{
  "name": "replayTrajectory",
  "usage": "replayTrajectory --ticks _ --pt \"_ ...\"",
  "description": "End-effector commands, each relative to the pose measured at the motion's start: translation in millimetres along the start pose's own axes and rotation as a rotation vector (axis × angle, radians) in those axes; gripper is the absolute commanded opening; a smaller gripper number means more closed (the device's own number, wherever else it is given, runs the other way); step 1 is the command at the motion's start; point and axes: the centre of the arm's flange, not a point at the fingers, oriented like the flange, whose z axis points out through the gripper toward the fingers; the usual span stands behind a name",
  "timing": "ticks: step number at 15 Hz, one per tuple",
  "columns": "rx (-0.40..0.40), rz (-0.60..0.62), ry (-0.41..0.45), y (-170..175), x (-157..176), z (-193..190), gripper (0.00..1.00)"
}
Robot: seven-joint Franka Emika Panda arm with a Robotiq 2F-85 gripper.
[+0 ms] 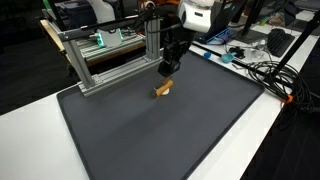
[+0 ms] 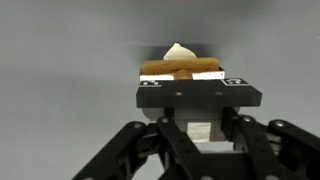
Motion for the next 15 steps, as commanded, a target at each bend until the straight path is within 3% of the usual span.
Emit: replayTrajectory --ticks 1,11,13,15 --pt "0.008 0.024 -0.083 5.6 1.9 32.3 0.21" --pt "0.008 0.079 -0.160 9.9 -5.8 52.4 0.21" --pt "-0.011 0.039 -0.129 11.7 -20.7 22.2 0.21" --pt "-0.042 -0.087 -0.063 9.4 -45.0 -24.0 0.21"
